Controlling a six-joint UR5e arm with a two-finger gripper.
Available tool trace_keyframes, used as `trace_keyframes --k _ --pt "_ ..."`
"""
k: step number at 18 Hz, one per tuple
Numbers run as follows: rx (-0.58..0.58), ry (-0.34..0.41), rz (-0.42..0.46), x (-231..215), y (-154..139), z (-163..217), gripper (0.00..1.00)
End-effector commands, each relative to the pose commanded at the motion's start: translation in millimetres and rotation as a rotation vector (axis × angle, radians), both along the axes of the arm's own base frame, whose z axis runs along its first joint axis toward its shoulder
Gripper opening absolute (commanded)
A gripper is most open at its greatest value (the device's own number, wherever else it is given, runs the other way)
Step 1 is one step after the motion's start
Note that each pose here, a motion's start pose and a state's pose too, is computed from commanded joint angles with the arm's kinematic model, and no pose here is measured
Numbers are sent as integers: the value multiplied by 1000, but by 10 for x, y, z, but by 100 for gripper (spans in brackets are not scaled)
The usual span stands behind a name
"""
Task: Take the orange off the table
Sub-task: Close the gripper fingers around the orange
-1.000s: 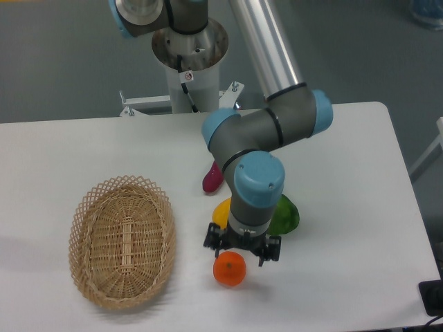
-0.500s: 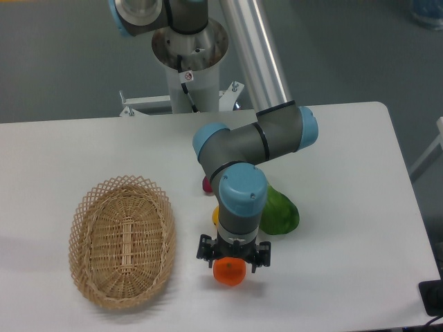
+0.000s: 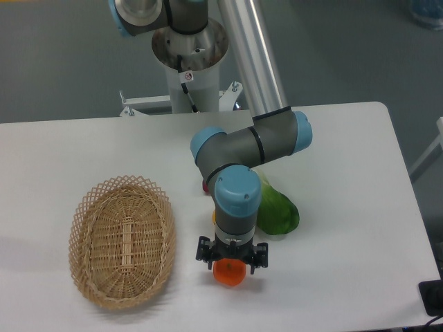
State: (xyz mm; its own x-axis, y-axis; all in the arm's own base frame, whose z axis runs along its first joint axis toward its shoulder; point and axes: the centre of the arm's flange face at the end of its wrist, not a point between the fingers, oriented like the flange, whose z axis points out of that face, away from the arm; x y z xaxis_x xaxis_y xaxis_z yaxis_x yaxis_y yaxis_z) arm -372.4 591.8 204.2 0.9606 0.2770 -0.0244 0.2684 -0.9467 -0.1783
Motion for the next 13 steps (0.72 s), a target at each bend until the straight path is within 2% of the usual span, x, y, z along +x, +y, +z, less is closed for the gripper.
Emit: trace_keyframes --k 13 --pt "-44 15 -3 68 49 -162 100"
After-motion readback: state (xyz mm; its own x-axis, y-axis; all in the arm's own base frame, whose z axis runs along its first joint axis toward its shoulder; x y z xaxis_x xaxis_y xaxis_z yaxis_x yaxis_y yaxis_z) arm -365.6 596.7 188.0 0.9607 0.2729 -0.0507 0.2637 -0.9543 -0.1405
